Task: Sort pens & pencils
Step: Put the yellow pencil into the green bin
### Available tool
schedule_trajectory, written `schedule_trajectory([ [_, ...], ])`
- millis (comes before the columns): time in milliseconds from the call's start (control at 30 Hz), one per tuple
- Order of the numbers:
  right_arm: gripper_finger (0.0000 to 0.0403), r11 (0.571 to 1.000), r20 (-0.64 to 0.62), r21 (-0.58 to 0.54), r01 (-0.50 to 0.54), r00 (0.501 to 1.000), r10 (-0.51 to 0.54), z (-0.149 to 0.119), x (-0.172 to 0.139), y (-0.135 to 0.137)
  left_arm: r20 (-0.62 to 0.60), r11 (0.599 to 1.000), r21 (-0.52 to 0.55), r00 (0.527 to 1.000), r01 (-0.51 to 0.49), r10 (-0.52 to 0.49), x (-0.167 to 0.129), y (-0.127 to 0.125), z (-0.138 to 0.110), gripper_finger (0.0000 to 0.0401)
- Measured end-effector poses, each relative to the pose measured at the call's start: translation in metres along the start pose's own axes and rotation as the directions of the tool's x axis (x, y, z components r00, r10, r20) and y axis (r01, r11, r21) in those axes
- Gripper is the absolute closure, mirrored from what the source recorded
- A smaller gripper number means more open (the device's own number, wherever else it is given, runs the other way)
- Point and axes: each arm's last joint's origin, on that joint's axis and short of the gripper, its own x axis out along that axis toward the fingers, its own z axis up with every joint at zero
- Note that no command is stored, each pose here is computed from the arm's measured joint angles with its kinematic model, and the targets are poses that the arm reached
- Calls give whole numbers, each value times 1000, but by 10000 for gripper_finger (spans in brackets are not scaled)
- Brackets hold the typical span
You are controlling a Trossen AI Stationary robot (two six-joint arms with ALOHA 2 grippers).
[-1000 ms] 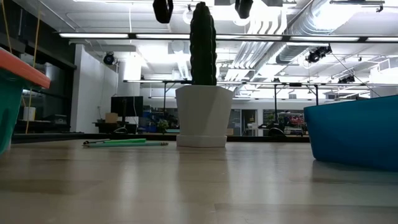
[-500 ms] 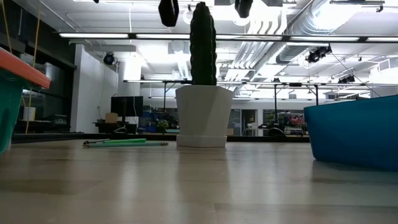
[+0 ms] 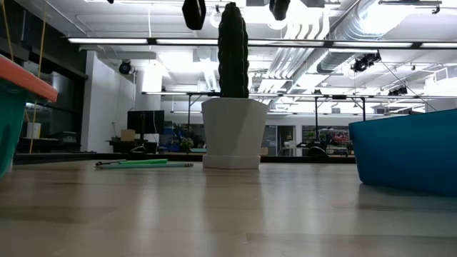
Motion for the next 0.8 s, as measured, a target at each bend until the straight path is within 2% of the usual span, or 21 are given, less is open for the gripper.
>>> schedule_trajectory([
  [200,396,1000,0,0,0,1000,0,0,0,0,0,1000,2,1000,0,0,0,0,0,345],
  [467,396,1000,2,-3,-3,1000,3,0,0,0,0,1000,2,1000,-1,1,0,0,0,392],
  [667,396,1000,2,-2,-3,1000,3,0,0,0,0,1000,2,1000,-1,1,0,0,0,377],
  [800,396,1000,2,-3,-3,1000,3,0,0,0,0,1000,2,1000,-1,1,0,0,0,385],
])
